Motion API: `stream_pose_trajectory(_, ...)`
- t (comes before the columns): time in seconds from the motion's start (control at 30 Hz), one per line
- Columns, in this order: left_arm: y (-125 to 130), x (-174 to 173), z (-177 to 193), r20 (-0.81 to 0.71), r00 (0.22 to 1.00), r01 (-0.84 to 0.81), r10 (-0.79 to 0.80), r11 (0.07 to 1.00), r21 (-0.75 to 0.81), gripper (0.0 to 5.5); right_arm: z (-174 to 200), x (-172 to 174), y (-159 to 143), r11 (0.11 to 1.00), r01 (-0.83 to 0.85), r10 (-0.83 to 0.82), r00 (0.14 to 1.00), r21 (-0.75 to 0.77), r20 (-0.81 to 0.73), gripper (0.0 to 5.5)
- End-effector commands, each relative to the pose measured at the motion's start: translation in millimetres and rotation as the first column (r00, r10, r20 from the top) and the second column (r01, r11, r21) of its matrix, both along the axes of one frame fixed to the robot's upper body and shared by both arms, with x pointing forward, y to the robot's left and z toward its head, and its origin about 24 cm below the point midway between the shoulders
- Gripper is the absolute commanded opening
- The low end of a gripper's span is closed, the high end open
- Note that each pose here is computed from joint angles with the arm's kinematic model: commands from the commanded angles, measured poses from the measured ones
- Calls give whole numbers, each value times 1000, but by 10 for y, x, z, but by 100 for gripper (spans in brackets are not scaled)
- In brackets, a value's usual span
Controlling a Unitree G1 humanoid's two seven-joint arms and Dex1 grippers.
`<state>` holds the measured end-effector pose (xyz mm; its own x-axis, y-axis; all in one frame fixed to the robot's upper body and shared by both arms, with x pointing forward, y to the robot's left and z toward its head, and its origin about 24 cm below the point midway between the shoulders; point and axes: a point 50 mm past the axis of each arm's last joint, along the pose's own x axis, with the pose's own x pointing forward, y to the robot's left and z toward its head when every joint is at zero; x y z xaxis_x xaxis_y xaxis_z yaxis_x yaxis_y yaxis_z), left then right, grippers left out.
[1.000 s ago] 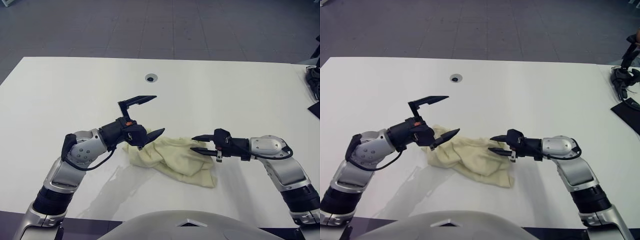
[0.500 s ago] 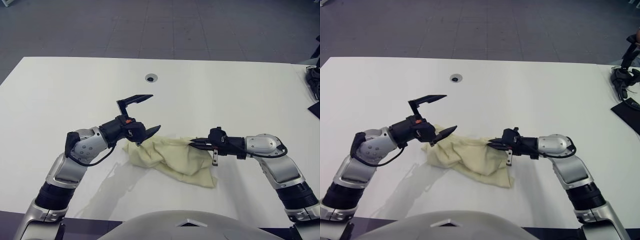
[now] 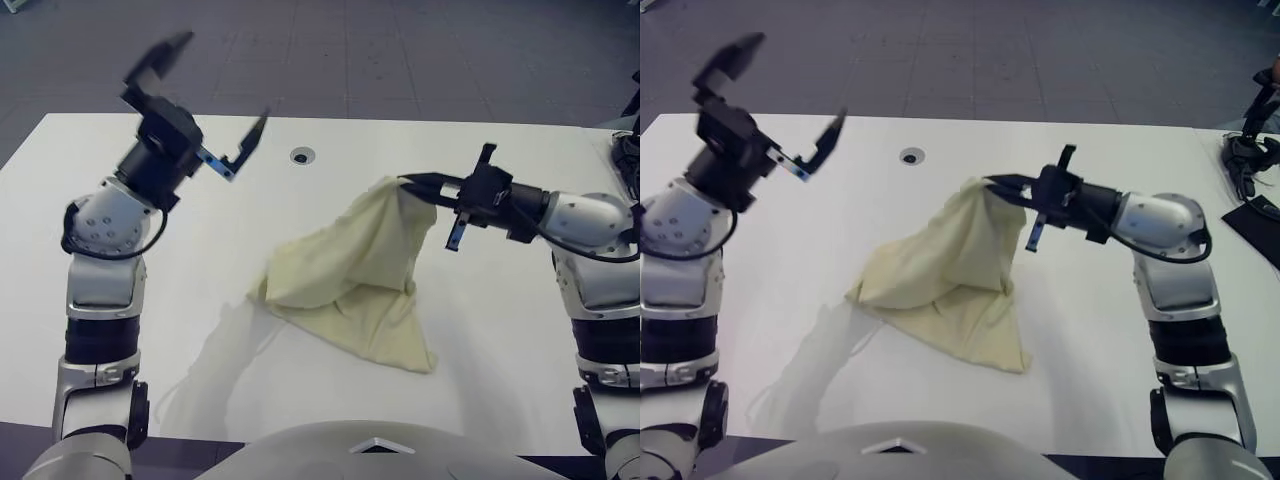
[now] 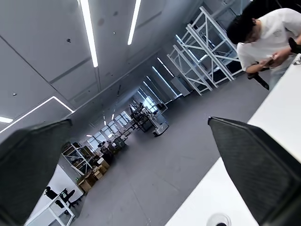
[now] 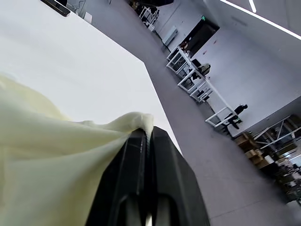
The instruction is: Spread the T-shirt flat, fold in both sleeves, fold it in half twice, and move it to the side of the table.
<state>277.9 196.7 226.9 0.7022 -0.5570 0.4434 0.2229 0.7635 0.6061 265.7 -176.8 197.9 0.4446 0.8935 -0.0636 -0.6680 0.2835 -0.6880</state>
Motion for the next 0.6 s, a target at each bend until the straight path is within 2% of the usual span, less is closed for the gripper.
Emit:
stream_pose_trajectory(0.03,-26,54,43,-8,1000,1,-1,999,-51,540,253,-31,58,999,-33,36,987,-22,156,2)
stream_pose_trajectory(0.13,-125,32,-64,-64,994,88,-88,996,1,540,190,-140,152,989,-133,141,980,-68,141,2)
stream_pose_trajectory(0.2,-145,4,-99,-95,984,152,-151,988,-4,540,30,-263,234,968,-228,235,970,-102,65,2)
stream_pose_trajectory(0.27,-88,48,-79,-110,983,142,-145,989,-37,540,-208,-435,334,932,-337,332,942,-135,-57,2)
stream_pose_trajectory(0.37,-72,73,-111,-129,982,136,-136,991,-4,540,-662,-798,421,835,-509,441,846,-208,-300,2)
stream_pose_trajectory(0.47,-104,55,-177,-145,979,148,-142,989,31,540,-889,-1016,290,740,-608,439,761,-288,-478,2)
stream_pose_trajectory(0.6,-94,74,-223,-177,974,158,-144,985,69,540,-893,-1000,206,735,-598,402,765,-320,-504,2)
